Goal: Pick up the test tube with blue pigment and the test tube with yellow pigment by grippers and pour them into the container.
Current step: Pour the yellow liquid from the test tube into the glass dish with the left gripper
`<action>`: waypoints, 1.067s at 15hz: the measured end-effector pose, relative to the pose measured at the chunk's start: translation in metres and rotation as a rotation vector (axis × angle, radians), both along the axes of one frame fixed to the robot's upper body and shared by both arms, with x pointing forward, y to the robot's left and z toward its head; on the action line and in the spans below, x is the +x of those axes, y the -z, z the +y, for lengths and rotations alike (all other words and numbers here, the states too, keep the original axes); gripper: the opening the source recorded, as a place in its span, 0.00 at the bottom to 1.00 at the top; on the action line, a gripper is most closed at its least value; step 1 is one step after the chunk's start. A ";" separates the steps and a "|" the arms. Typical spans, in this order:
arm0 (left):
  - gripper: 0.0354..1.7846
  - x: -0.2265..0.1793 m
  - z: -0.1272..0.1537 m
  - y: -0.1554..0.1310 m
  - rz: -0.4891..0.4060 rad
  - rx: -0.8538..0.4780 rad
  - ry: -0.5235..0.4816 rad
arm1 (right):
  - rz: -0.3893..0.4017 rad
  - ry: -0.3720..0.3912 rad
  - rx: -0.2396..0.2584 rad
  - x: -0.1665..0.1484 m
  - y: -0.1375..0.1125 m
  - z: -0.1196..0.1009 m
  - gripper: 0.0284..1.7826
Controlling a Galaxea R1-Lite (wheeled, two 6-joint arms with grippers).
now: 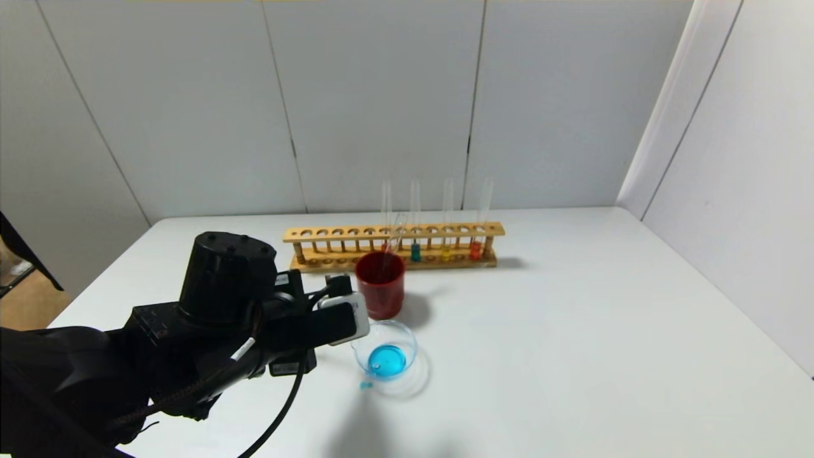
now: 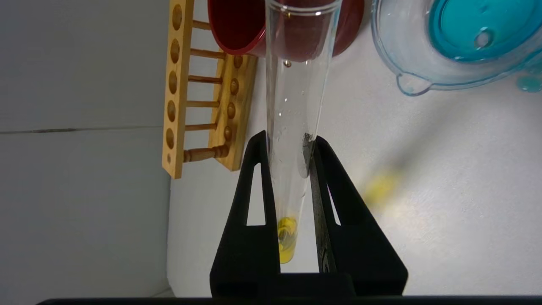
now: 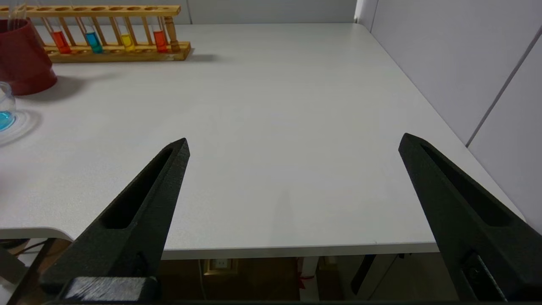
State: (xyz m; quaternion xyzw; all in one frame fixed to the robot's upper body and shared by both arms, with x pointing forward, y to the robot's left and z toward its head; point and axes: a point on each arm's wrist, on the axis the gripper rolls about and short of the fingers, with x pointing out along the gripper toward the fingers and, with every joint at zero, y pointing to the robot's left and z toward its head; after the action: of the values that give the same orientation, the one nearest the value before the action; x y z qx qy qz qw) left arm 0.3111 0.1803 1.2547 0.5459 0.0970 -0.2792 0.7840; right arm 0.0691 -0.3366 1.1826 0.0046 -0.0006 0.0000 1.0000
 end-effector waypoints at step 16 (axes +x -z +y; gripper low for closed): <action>0.13 0.005 -0.017 -0.019 -0.103 0.280 0.040 | 0.000 0.000 0.000 0.000 0.000 0.000 0.97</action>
State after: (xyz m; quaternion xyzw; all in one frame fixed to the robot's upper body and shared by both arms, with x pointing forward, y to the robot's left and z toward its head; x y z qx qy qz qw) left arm 0.3157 0.1634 1.2734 0.6654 0.0838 -0.2503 0.6982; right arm 0.0691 -0.3366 1.1826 0.0046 -0.0006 -0.0002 1.0000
